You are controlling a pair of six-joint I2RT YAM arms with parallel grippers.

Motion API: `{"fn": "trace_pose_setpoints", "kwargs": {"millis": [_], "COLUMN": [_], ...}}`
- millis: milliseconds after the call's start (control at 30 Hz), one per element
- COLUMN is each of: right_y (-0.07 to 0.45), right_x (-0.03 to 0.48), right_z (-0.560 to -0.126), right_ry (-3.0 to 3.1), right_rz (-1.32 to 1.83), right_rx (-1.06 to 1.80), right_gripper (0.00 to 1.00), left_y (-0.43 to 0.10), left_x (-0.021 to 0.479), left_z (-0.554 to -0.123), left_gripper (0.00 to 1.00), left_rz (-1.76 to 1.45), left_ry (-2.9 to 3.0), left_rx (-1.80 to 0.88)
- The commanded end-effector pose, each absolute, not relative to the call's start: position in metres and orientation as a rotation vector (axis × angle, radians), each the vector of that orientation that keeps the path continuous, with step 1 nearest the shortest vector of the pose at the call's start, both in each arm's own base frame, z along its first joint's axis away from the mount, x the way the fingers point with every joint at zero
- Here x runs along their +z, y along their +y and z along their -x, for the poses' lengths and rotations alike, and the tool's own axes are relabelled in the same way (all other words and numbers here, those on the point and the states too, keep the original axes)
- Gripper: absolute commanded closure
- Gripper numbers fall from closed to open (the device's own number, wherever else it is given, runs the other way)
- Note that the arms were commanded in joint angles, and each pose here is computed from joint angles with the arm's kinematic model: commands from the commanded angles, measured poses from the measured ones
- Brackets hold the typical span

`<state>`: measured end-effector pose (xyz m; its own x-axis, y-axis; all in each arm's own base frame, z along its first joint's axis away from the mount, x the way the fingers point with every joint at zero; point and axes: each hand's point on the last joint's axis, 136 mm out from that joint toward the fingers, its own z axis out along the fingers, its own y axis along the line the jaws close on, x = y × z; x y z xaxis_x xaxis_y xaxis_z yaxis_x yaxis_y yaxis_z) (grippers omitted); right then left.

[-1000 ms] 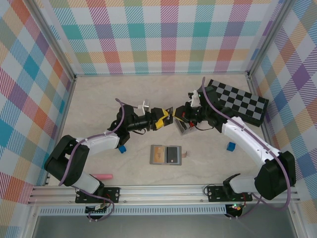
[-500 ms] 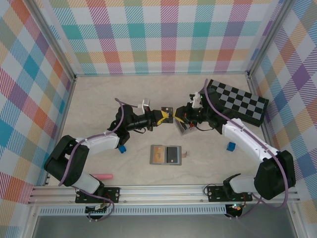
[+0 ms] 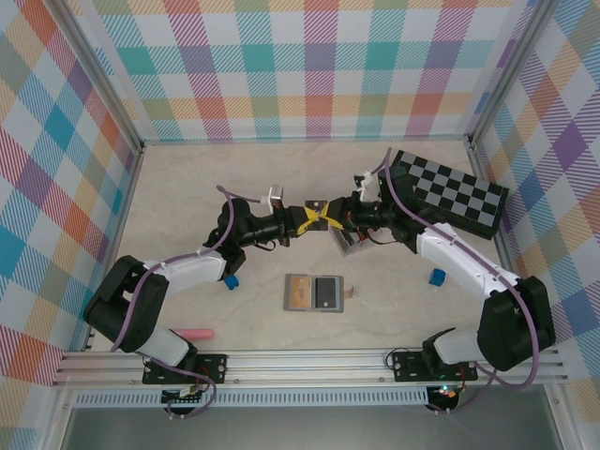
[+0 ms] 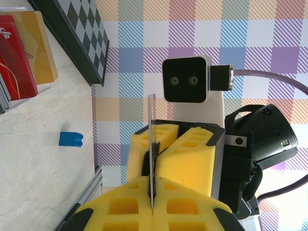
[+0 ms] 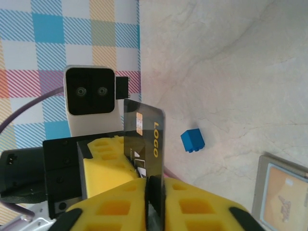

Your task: Put the credit cards into the card holder

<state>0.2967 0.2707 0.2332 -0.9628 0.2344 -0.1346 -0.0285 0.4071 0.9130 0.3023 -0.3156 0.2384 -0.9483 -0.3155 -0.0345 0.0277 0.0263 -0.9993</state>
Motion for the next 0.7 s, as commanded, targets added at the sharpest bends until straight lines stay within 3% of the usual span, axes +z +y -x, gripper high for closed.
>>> {"fn": "trace_pose_setpoints", "kwargs": {"millis": [0, 100, 233, 433, 667], "right_y": [0.263, 0.244, 0.219, 0.195, 0.218], "right_x": [0.232, 0.217, 0.190, 0.134, 0.084], "right_z": [-0.296, -0.292, -0.278, -0.242, -0.208], "right_ry": [2.435, 2.487, 2.513, 2.601, 2.713], "right_rz": [-0.157, -0.184, -0.148, -0.082, -0.034], "right_rx": [1.511, 1.324, 1.085, 0.765, 0.739], "right_gripper": [0.92, 0.94, 0.94, 0.93, 0.94], "left_y": [-0.312, -0.306, -0.282, -0.234, -0.235], "left_x": [0.236, 0.215, 0.166, 0.109, 0.076], "left_z": [-0.299, -0.295, -0.278, -0.247, -0.221], "left_gripper": [0.86, 0.57, 0.31, 0.22, 0.21], "left_rz": [0.282, 0.314, 0.367, 0.358, 0.314], "left_ry": [2.074, 2.177, 2.432, 2.691, 2.813], "left_rx": [-2.001, -1.890, -1.558, -1.007, -0.913]}}
